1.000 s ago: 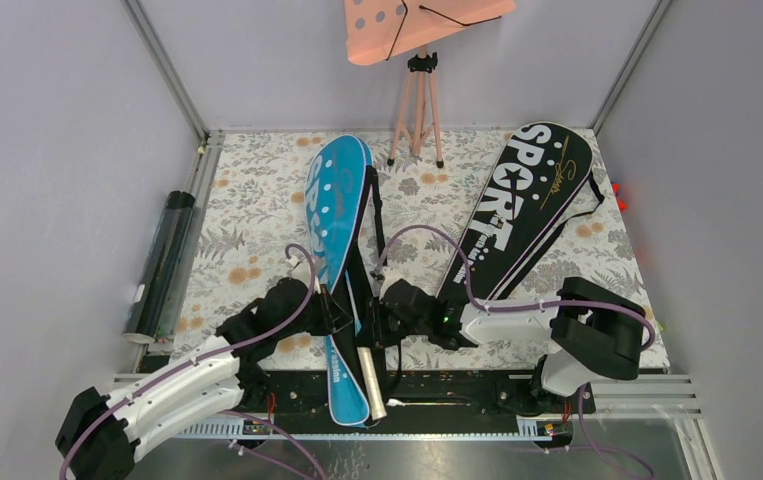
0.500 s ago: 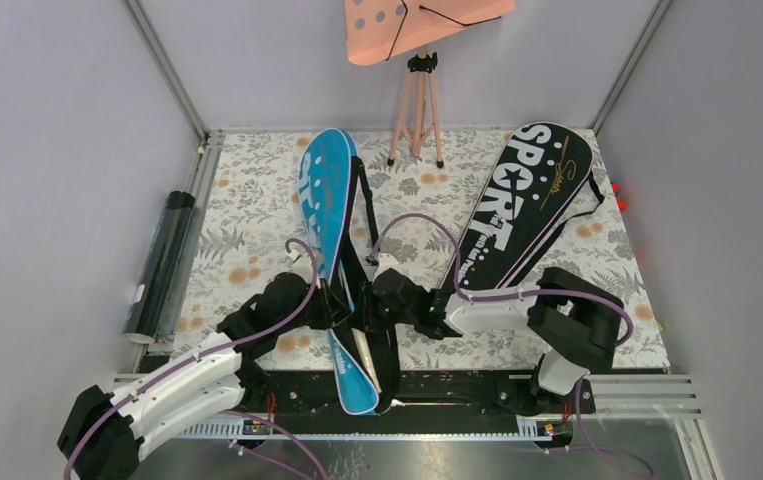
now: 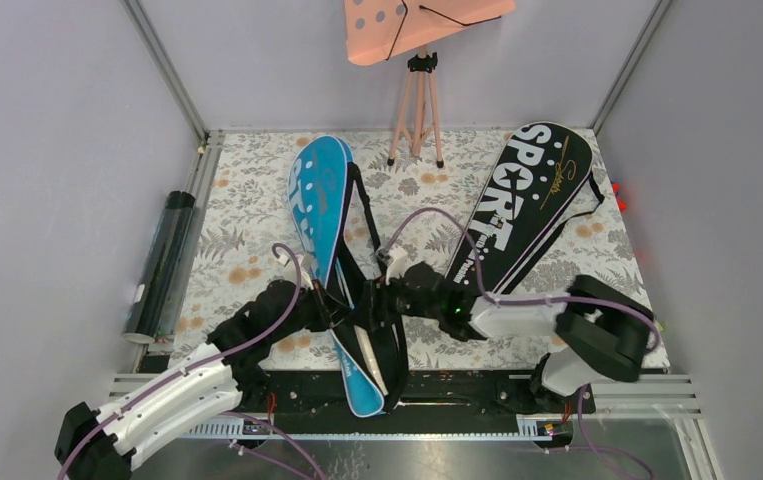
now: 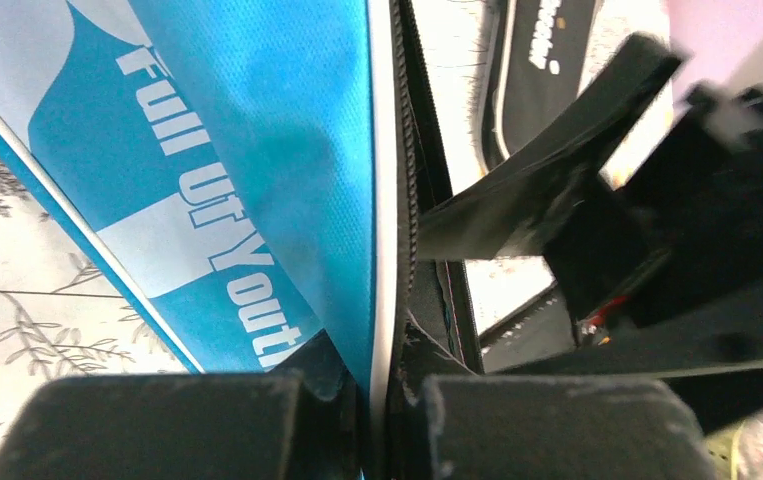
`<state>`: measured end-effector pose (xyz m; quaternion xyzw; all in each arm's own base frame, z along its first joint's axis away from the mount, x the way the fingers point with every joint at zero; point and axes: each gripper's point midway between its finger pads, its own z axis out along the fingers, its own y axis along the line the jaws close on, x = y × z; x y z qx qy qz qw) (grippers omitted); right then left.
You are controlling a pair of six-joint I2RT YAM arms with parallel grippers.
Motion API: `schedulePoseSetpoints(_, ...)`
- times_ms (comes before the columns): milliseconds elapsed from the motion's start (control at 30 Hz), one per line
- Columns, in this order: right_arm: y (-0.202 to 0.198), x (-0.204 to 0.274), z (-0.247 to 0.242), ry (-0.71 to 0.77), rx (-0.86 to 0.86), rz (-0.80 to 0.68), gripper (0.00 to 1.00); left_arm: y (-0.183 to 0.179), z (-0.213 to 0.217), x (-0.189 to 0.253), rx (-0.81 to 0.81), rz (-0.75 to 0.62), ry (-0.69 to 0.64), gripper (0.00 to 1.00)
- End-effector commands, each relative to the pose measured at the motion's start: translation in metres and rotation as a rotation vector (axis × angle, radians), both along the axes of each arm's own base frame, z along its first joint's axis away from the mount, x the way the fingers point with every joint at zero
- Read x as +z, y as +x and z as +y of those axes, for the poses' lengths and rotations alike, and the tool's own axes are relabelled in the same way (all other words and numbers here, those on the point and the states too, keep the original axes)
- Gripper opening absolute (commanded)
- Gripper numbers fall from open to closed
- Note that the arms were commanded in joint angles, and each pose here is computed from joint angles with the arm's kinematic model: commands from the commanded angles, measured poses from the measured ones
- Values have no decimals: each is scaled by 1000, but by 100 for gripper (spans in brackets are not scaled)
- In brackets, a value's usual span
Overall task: Pack up the badminton gear
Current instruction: Adjust the racket in the racket bag.
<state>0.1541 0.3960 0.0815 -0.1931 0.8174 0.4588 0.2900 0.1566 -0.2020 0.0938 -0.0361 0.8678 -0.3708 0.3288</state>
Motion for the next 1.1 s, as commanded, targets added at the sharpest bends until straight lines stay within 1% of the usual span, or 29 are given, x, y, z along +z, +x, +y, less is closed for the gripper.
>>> schedulePoseSetpoints(0, 9, 79, -15, 120, 54, -198, 76, 5, -23, 51, -28, -104, -200, 0)
schedulePoseSetpoints(67, 18, 77, -33, 31, 16, -276, 79, 6, -22, 49, -27, -105, -188, 0)
schedulePoseSetpoints(167, 33, 74, -54, -82, -26, -403, 90, 6, -24, 50, -41, -114, -192, 0)
schedulePoseSetpoints(200, 39, 70, -59, -119, -42, -426, 92, 5, -26, 51, -52, -121, -198, 0)
schedulePoseSetpoints(300, 54, 56, -63, -207, -75, -458, 92, 4, -29, 53, -69, -128, -208, 0)
schedulePoseSetpoints(367, 59, 49, -56, -215, -68, -462, 91, 4, -29, 53, -72, -132, -204, 0)
schedulePoseSetpoints(400, 63, 41, -49, -221, -57, -457, 87, 4, -28, 52, -71, -130, -201, 0)
schedulePoseSetpoints(533, 81, 34, -13, -188, -30, -442, 76, 6, -31, 53, -74, -155, -236, 0)
schedulePoseSetpoints(567, 85, 31, -7, -186, -31, -441, 66, 5, -31, 52, -76, -155, -237, 0)
schedulePoseSetpoints(600, 86, 35, 3, -159, -17, -448, 50, 6, -31, 50, -74, -156, -235, 0)
schedulePoseSetpoints(633, 92, 39, 7, -140, -30, -473, 27, 6, -32, 49, -77, -159, -232, 0)
schedulePoseSetpoints(667, 96, 46, 11, -123, -28, -512, 9, 7, -32, 48, -82, -169, -228, 0)
schedulePoseSetpoints(700, 101, 57, 13, -111, -22, -566, 0, 7, -32, 49, -89, -185, -224, 0)
schedulePoseSetpoints(733, 106, 68, 13, -114, -19, -618, 0, 8, -34, 52, -99, -205, -223, 0)
schedulePoseSetpoints(767, 110, 81, 12, -117, -4, -663, 0, 9, -35, 57, -116, -231, -214, 3)
schedulePoseSetpoints(800, 112, 93, 11, -125, 32, -705, 0, 12, -36, 64, -129, -265, -202, 8)
schedulePoseSetpoints(833, 111, 108, 9, -114, 66, -735, 0, 15, -37, 73, -140, -307, -185, 20)
schedulePoseSetpoints(867, 109, 119, 6, -103, 111, -763, 0, 20, -37, 86, -143, -356, -167, 33)
schedulePoseSetpoints(900, 106, 130, 3, -100, 157, -796, 0, 26, -36, 99, -140, -411, -141, 48)
schedulePoseSetpoints(933, 108, 137, -2, -117, 183, -830, 0, 33, -34, 114, -134, -477, -115, 64)
schedulePoseSetpoints(967, 109, 142, -8, -147, 206, -851, 0, 42, -29, 130, -93, -529, -99, 78)
schedulePoseSetpoints(1000, 110, 147, -13, -179, 231, -864, 0, 57, -19, 145, 3, -577, -75, 87)
schedulePoseSetpoints(1067, 115, 154, -23, -220, 258, -853, 0, 69, -8, 190, 73, -699, -65, 98)
